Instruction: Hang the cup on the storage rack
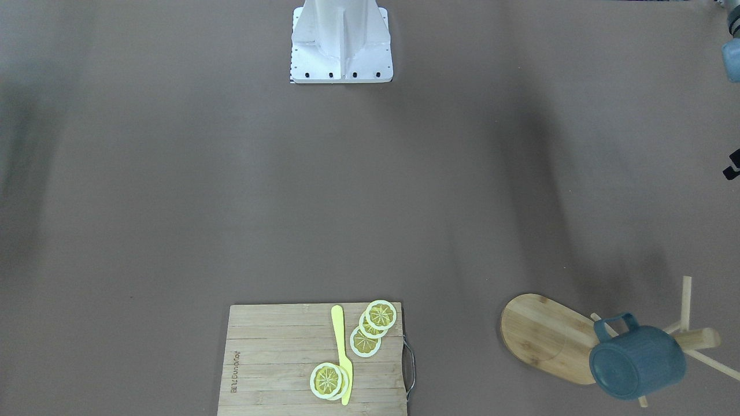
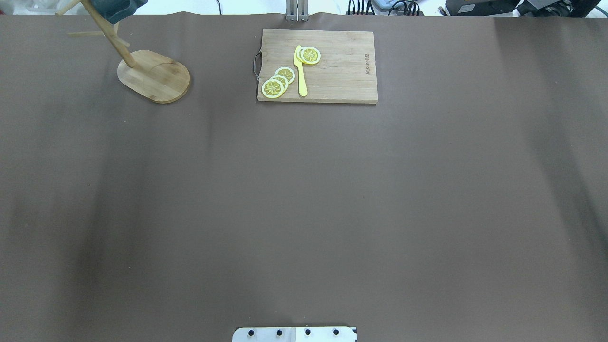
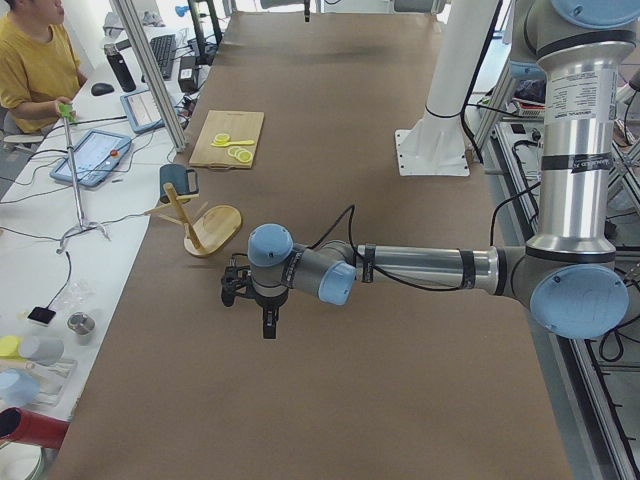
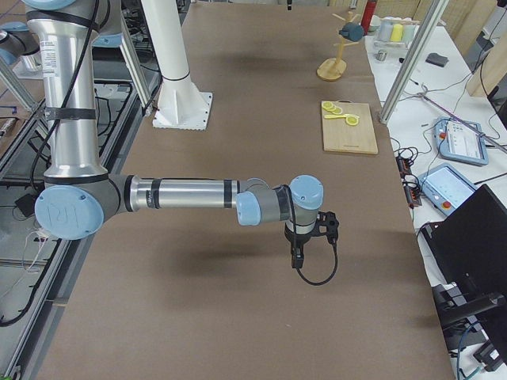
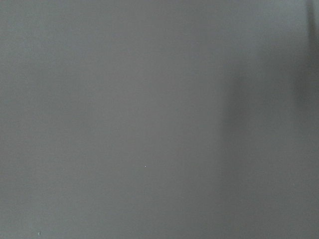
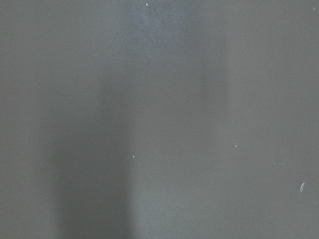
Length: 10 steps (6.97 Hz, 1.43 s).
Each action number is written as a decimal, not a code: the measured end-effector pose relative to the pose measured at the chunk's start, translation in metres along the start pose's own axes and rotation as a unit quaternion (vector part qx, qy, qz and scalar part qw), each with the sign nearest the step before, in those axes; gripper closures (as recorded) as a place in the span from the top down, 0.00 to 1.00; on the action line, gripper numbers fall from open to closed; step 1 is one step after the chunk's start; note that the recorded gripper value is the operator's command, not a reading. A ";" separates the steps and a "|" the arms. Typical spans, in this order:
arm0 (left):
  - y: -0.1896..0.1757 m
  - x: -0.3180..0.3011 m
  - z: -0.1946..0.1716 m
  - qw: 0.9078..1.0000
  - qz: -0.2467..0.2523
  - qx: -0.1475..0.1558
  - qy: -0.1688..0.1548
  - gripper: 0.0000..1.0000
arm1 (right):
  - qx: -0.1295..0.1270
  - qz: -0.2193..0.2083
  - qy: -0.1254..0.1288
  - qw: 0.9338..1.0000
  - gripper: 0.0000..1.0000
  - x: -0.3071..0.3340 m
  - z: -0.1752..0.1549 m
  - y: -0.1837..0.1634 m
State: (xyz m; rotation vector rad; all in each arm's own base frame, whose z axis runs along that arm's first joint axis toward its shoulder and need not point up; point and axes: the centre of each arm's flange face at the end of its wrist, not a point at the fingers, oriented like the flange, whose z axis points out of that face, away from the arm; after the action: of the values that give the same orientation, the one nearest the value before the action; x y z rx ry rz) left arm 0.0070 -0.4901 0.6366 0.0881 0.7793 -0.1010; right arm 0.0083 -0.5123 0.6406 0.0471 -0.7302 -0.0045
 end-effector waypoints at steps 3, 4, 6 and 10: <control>0.024 -0.016 0.010 1.000 -0.006 -0.020 0.011 0.98 | 0.015 -0.003 -0.005 1.000 1.00 -0.001 -0.016 -0.004; 0.028 -0.017 0.011 1.000 -0.006 -0.022 0.016 0.98 | 0.017 -0.004 -0.005 1.000 1.00 -0.003 -0.018 -0.005; 0.031 -0.014 0.009 0.999 -0.005 -0.024 0.031 0.98 | 0.018 -0.005 -0.007 1.000 1.00 -0.003 -0.019 -0.003; 0.031 -0.006 -0.002 0.998 0.028 0.008 0.059 0.98 | 0.021 -0.004 -0.009 1.000 1.00 -0.006 -0.021 -0.006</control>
State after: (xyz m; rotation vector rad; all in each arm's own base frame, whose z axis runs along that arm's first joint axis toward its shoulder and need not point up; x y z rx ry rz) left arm 0.0051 -0.4587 0.6408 0.1316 0.8930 -0.0483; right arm 0.0183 -0.5172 0.6204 0.0895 -0.7480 0.0025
